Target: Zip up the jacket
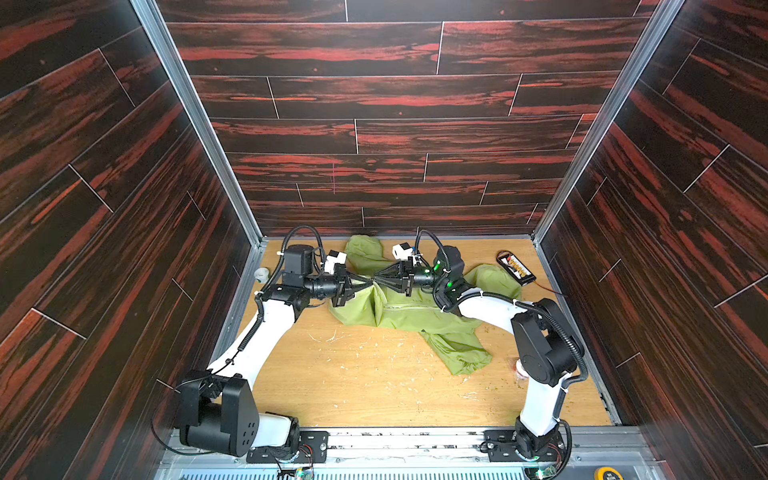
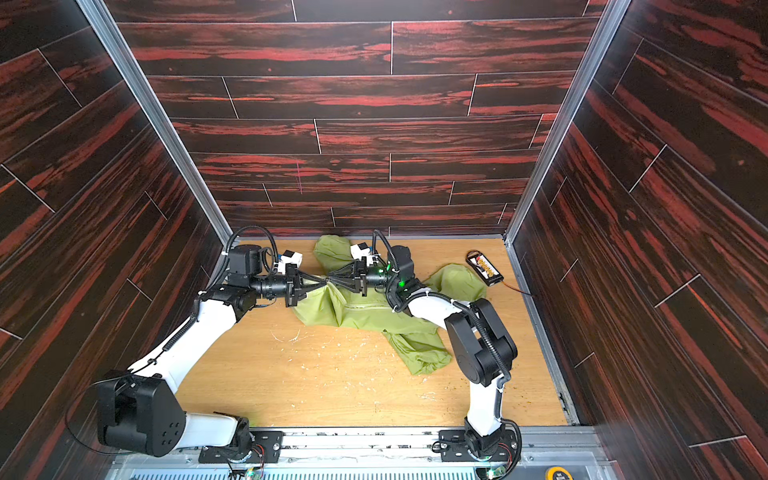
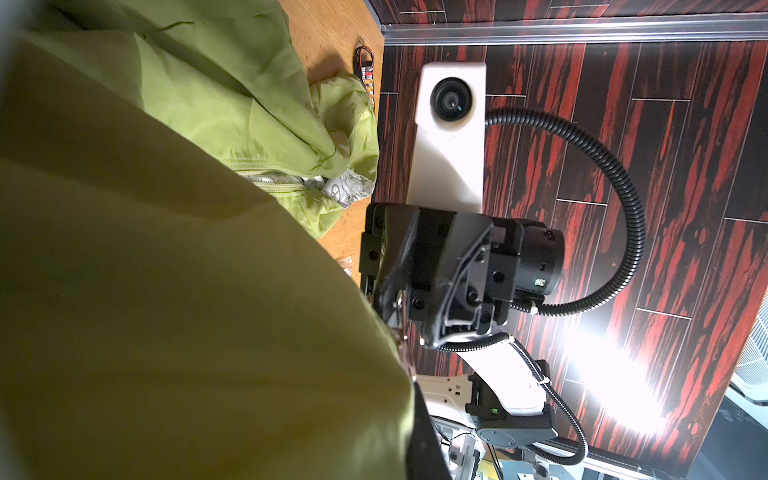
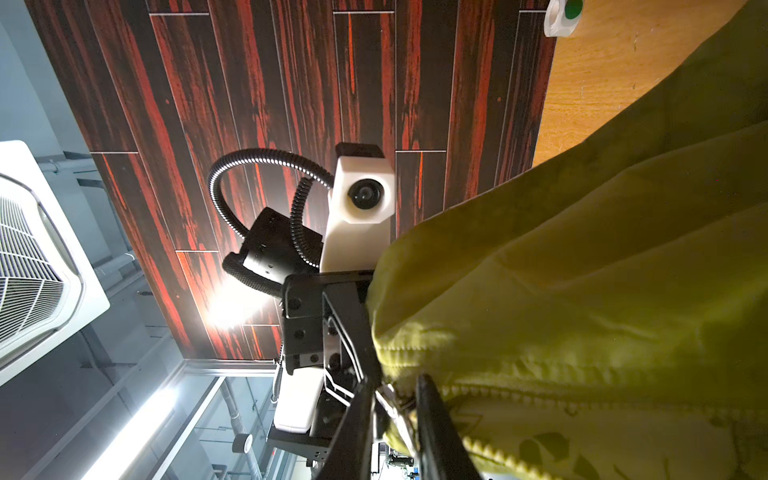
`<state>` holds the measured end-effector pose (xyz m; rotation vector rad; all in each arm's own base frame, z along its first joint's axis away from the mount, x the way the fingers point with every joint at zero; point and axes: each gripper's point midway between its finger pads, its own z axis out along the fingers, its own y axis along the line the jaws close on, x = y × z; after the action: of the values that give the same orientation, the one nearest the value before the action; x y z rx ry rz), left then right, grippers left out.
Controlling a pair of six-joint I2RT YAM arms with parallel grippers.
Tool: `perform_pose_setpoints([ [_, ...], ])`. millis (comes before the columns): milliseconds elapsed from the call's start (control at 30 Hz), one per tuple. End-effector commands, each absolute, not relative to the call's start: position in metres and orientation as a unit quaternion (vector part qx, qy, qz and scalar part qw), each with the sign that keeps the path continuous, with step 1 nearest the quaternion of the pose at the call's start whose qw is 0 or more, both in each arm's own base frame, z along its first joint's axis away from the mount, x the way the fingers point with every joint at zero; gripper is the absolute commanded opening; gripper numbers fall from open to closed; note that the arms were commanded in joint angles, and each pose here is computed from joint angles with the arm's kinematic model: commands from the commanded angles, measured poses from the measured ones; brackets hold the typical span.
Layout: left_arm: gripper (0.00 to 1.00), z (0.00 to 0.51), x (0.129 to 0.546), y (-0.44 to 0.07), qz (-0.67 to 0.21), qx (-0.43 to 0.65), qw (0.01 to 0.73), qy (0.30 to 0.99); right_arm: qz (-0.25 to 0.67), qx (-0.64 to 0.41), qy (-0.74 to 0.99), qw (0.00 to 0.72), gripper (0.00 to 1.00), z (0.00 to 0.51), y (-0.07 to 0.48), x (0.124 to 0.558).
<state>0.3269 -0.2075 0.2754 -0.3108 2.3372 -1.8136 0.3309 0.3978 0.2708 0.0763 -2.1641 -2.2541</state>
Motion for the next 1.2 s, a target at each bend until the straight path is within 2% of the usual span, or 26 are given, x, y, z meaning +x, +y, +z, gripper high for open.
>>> perform_pose_setpoints([
  [0, 0.0, 0.292, 0.322, -0.209, -0.619, -0.083, 0.097, 0.775, -0.723, 0.029, -0.69, 0.005, 0.17, 0.268, 0.4, 0.329],
  [300, 0.0, 0.293, 0.321, -0.208, -0.618, -0.084, 0.101, 0.775, -0.712, 0.018, -0.702, 0.007, 0.0, 0.264, 0.397, 0.329],
  [367, 0.0, 0.294, 0.321, -0.208, -0.618, -0.083, 0.102, 0.775, -0.709, 0.018, -0.705, 0.008, 0.0, 0.262, 0.397, 0.329],
  [467, 0.2, 0.295, 0.321, -0.207, -0.616, -0.085, 0.106, 0.776, -0.706, 0.019, -0.708, 0.005, 0.0, 0.263, 0.396, 0.329],
  [533, 0.29, 0.293, 0.322, -0.207, -0.613, -0.088, 0.108, 0.778, -0.703, 0.02, -0.711, 0.004, 0.0, 0.263, 0.396, 0.328],
  [600, 0.33, 0.292, 0.322, -0.206, -0.61, -0.091, 0.109, 0.78, -0.7, 0.02, -0.714, 0.001, 0.0, 0.264, 0.395, 0.328],
  [700, 0.33, 0.29, 0.322, -0.205, -0.605, -0.095, 0.11, 0.783, -0.696, 0.022, -0.717, -0.002, 0.0, 0.265, 0.395, 0.327],
  [833, 0.27, 0.286, 0.322, -0.204, -0.599, -0.1, 0.11, 0.787, -0.694, 0.023, -0.719, -0.004, 0.0, 0.266, 0.394, 0.327],
  [1100, 0.0, 0.276, 0.324, -0.202, -0.589, -0.112, 0.107, 0.793, -0.691, 0.021, -0.722, -0.007, 0.0, 0.266, 0.392, 0.327],
  [1167, 0.0, 0.275, 0.323, -0.2, -0.586, -0.113, 0.108, 0.795, -0.688, 0.018, -0.726, -0.013, 0.0, 0.267, 0.388, 0.329],
])
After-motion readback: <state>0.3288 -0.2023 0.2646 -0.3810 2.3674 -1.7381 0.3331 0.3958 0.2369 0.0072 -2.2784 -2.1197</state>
